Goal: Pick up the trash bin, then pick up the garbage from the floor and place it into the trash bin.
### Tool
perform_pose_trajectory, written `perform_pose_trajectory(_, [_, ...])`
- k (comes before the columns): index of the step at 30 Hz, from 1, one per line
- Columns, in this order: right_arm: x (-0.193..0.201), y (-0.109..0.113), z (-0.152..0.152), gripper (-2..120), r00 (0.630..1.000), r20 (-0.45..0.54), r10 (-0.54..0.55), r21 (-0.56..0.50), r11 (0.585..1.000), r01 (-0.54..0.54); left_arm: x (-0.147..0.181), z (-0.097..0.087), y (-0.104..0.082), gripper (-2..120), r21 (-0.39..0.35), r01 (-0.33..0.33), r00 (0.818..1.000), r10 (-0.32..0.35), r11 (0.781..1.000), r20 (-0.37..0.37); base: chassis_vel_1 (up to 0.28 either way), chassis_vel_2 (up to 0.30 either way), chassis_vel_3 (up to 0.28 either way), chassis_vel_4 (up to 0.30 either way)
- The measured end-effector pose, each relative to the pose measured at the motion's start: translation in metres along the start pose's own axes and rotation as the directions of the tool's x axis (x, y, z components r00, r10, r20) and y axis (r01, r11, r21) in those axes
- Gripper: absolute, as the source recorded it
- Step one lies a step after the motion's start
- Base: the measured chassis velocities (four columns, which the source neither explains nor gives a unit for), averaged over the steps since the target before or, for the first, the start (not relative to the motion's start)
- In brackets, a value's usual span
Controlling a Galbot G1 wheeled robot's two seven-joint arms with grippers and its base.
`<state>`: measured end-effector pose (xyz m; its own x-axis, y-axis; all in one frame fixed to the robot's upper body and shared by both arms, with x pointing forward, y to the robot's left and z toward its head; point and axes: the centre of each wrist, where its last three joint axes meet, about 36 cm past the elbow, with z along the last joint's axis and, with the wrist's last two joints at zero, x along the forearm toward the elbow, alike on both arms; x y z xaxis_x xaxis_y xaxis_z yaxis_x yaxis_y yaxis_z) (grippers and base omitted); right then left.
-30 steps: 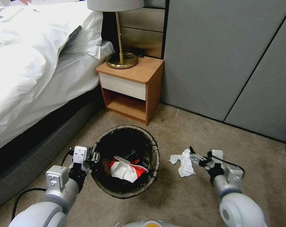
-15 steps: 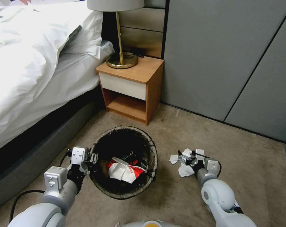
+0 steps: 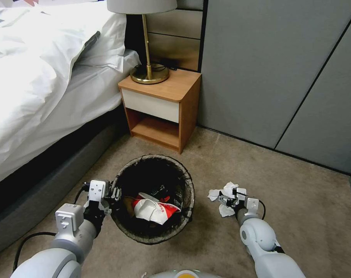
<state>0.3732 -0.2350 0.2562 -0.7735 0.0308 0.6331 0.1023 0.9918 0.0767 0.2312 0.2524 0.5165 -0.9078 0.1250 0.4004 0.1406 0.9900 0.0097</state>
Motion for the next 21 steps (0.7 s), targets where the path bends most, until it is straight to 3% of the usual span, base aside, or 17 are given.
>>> perform_pose_trajectory(21, [-0.038,0.004,-0.006,100,1.0,0.011,-0.001,0.011,1.0,0.001,-0.002,-0.003,0.0,2,-0.008,-0.008,1.0,0.008,1.0,0.014,0.0,0.0,0.0,0.0])
